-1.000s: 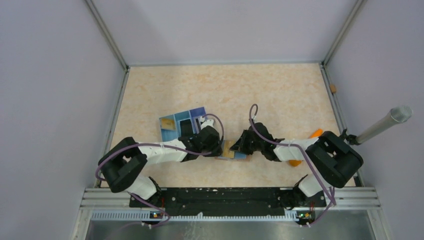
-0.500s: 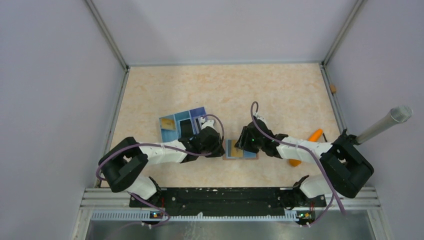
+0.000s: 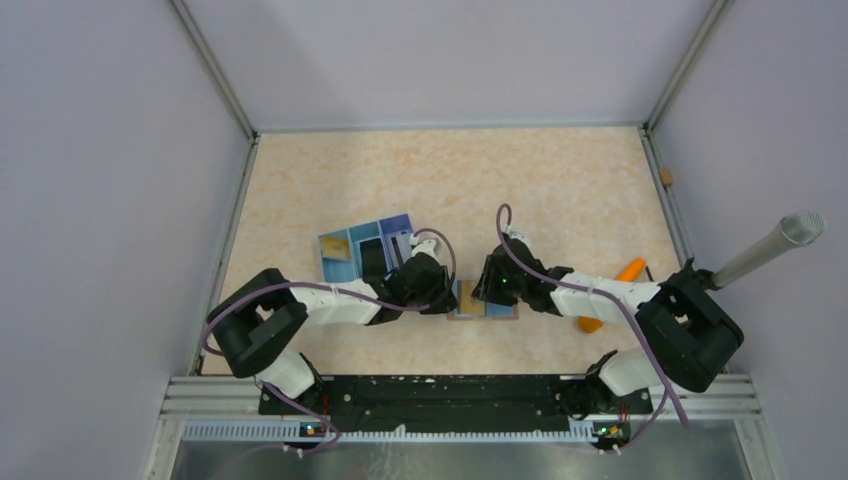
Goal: Put the credit cards into the card holder
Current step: Insert the credit card into the card holder.
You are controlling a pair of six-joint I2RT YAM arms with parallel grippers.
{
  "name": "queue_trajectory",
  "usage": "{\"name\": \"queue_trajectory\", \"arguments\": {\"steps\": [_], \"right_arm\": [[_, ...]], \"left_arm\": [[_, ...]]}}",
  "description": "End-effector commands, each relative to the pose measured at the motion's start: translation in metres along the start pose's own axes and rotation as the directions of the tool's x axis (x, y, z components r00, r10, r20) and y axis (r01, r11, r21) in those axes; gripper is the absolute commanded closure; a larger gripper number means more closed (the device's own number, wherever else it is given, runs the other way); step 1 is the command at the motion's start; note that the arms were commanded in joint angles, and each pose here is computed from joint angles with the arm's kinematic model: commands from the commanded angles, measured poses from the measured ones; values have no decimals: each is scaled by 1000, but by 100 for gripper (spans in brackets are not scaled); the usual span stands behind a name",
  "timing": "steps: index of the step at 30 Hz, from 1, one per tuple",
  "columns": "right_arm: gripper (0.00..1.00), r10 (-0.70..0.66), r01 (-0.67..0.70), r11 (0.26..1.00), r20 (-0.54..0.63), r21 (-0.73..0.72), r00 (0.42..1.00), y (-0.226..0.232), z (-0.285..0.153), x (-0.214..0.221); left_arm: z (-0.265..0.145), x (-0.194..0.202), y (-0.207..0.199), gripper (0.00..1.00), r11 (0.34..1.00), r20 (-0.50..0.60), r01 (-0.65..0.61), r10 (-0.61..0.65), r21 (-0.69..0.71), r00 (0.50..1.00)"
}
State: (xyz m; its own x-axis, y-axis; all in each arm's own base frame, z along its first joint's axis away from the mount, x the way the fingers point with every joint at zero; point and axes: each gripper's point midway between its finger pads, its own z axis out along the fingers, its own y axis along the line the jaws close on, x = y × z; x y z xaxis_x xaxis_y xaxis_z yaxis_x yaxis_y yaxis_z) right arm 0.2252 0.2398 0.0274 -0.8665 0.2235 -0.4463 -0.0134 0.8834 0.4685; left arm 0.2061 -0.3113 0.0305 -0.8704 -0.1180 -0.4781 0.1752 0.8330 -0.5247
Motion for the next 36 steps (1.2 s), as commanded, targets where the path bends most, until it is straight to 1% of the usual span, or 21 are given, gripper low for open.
{"name": "queue_trajectory", "arguments": {"steps": [1, 3, 5, 9, 15, 17, 18, 21, 25, 27, 30, 33, 36], "right_arm": [[66, -46, 45, 997, -8, -64, 999, 25, 1, -1], [66, -55, 54, 995, -3, -79, 998, 31, 1, -2], [66, -66, 62, 991, -27, -116, 997, 39, 0, 4], [65, -89, 86, 982, -14, -167, 996, 52, -1, 3], [61, -140, 141, 977, 18, -159, 990, 52, -6, -1], [60, -145, 150, 977, 40, -153, 989, 51, -11, -6], [58, -148, 153, 980, 51, -124, 988, 45, -13, -8], [47, -151, 159, 984, 91, -79, 984, 38, -24, -17], [35, -164, 170, 985, 161, -26, 973, 29, -44, -33], [32, -167, 174, 985, 188, -22, 968, 27, -53, -40], [31, -168, 176, 984, 218, -17, 961, 22, -66, -50], [30, -170, 181, 983, 245, -22, 954, 19, -76, -58], [29, -169, 189, 981, 267, -49, 949, 21, -84, -63]], "left_arm": [[8, 4, -3, 64, 1000, -14, -14, 15, 22, 1000], [8, 0, -6, 65, 999, 3, -24, 24, 35, 1000], [9, -2, -8, 65, 998, 14, -32, 31, 47, 999], [8, -5, -14, 65, 996, 30, -44, 41, 80, 999], [2, -9, -18, 65, 992, 50, -69, 64, 101, 997], [-4, -13, -21, 63, 991, 62, -83, 77, 106, 995], [-8, -15, -23, 62, 989, 68, -93, 86, 111, 994], [-25, -23, -28, 49, 985, 84, -130, 121, 113, 989], [-48, -28, -27, 34, 980, 61, -184, 179, 75, 982], [-59, -29, -25, 28, 977, 43, -207, 205, 53, 978], [-81, -37, -16, 21, 973, 29, -232, 232, -6, 972], [-109, -63, -3, 14, 968, 52, -236, 241, -82, 969], [-140, -104, 32, 12, 970, 113, -161, 184, -182, 976]]}}
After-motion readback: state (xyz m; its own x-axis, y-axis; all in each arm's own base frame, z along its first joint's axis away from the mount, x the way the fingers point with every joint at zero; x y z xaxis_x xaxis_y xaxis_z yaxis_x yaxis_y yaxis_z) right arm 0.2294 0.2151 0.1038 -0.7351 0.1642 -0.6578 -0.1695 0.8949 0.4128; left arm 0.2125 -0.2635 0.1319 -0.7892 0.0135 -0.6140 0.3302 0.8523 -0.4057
